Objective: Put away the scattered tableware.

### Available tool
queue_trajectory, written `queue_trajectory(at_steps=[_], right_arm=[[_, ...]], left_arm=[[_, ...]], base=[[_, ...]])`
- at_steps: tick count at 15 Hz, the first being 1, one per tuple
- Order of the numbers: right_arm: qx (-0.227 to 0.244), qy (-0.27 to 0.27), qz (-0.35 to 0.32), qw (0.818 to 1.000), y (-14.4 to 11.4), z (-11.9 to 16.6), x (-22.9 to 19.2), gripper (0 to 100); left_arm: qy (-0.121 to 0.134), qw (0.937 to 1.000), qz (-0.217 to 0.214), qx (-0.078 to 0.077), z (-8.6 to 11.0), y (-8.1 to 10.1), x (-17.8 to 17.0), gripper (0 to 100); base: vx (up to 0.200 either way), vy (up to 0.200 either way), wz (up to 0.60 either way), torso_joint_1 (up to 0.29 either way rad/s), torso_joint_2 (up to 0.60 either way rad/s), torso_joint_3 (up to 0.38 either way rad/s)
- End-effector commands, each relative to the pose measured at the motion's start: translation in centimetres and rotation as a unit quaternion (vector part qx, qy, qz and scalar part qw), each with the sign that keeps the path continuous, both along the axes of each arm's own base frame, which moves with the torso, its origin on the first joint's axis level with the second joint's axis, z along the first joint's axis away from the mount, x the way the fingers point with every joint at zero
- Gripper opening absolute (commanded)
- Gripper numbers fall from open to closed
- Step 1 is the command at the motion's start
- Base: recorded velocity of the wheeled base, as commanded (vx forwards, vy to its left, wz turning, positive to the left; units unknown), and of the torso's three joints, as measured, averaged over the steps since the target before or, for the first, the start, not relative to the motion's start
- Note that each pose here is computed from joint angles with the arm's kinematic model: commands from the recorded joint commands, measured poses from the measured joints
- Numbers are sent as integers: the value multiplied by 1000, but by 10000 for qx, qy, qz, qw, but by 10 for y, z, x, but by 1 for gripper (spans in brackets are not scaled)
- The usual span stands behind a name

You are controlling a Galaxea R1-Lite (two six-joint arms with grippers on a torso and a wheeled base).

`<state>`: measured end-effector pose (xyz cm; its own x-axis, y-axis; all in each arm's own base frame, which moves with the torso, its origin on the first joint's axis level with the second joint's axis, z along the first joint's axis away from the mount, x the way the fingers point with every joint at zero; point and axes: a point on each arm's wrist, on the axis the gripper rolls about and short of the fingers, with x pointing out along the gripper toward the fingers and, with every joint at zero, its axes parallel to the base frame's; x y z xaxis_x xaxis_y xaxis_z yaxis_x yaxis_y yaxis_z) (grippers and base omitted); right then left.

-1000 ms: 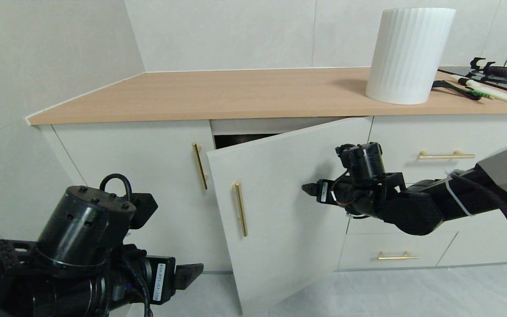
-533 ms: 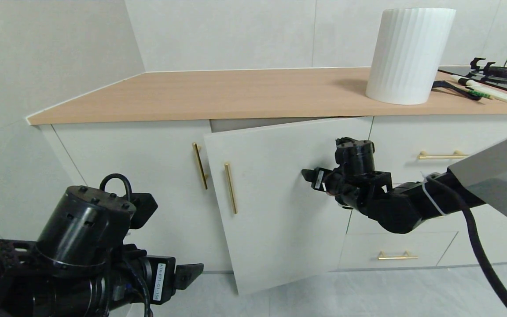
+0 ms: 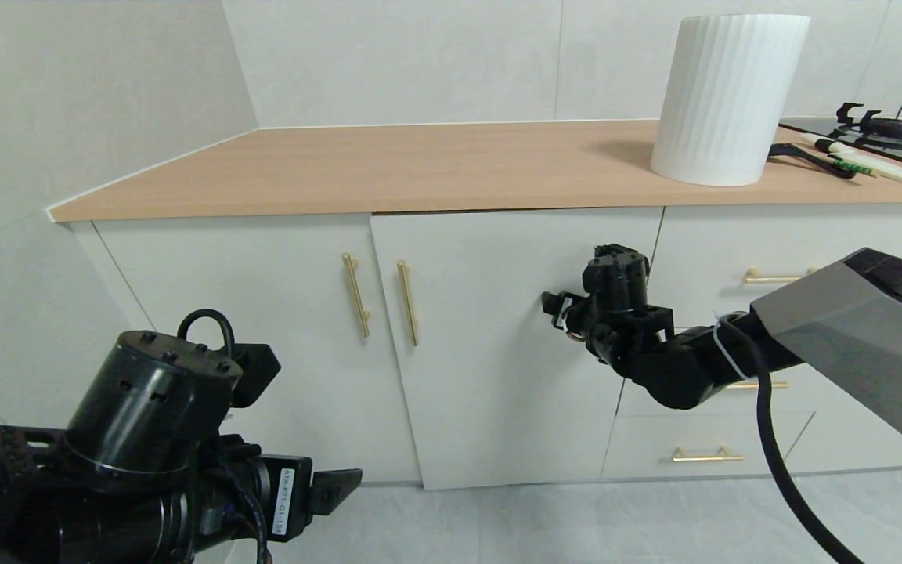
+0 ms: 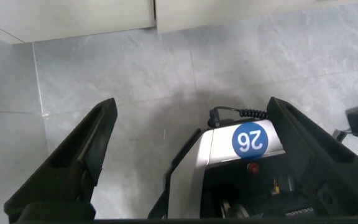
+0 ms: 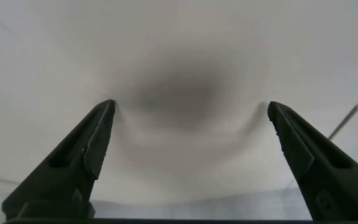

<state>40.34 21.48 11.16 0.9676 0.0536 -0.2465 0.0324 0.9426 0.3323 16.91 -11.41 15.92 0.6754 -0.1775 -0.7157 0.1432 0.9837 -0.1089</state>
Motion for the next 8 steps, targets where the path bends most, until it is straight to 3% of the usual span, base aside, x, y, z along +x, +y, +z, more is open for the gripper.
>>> queue_trajectory(at_steps=[1, 5, 8], right_arm=[[-26, -17, -109, 9999, 0, -6, 7, 100], [-42, -31, -166, 9998, 0, -7, 9, 100], [-1, 55, 143, 9999, -6, 16, -19, 100]], left_arm=[[6, 10000, 2, 3, 0, 0, 0, 100], [12, 10000, 2, 8, -1, 0, 0, 100], [6, 10000, 2, 3, 0, 0, 0, 100]], base=[[0, 0, 0, 0, 0, 0], [0, 0, 0, 0, 0, 0], [0, 0, 0, 0, 0, 0]])
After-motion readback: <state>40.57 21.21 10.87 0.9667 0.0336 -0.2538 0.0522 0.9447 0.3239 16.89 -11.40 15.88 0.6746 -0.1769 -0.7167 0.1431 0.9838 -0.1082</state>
